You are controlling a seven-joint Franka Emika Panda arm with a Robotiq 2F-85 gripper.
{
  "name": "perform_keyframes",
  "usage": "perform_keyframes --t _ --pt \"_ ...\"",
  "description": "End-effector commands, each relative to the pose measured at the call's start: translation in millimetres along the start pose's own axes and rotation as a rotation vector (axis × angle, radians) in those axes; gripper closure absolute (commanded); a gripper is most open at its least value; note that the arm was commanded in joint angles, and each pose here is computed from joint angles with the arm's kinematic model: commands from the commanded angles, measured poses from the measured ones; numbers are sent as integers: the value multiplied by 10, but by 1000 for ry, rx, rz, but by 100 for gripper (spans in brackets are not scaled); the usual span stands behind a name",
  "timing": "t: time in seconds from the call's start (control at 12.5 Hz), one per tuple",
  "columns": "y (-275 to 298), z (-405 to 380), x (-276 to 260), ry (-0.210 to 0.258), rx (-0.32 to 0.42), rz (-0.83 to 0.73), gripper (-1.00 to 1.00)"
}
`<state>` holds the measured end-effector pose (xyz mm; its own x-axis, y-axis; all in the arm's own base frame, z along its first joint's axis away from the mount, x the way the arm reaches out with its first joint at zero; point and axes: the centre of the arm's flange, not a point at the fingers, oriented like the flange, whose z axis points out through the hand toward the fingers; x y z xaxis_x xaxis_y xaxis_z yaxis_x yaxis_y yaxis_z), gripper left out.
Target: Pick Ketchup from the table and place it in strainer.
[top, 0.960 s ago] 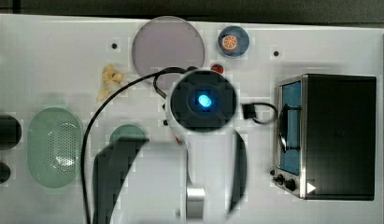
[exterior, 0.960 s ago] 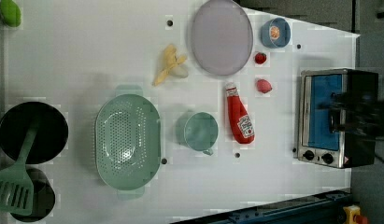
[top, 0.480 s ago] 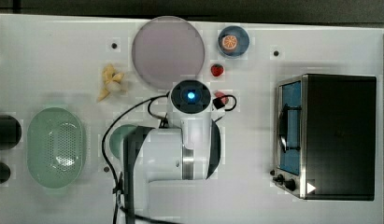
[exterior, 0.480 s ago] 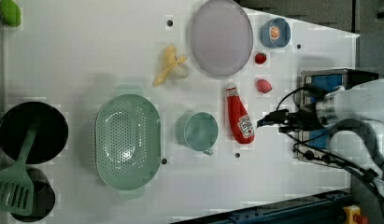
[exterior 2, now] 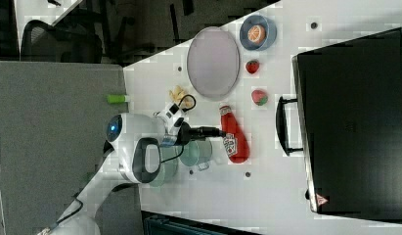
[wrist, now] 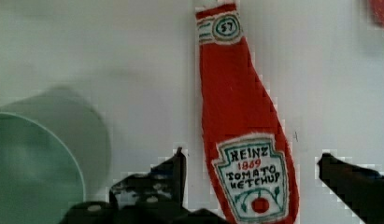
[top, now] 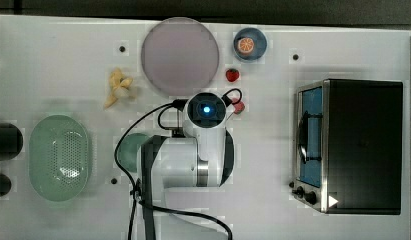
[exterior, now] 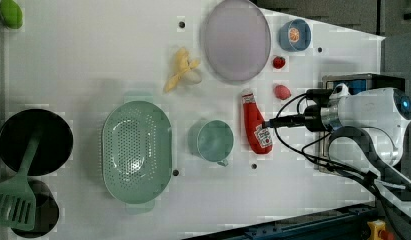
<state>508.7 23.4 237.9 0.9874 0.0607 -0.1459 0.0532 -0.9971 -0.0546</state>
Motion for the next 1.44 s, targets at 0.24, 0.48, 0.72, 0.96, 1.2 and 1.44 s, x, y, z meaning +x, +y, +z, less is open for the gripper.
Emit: perform_keyframes --t 0.24,0.48,0.72,0.96,1.2,1.44 --pt "32 455 51 -11 -29 -150 -100" --pt "42 725 64 -13 -18 -148 -100" --pt "30 901 62 -11 -11 -149 -100" --pt "42 884 81 -7 -12 -147 -45" --pt "75 674 126 8 -20 -141 -25" --pt "-42 -51 81 22 -48 -147 -25"
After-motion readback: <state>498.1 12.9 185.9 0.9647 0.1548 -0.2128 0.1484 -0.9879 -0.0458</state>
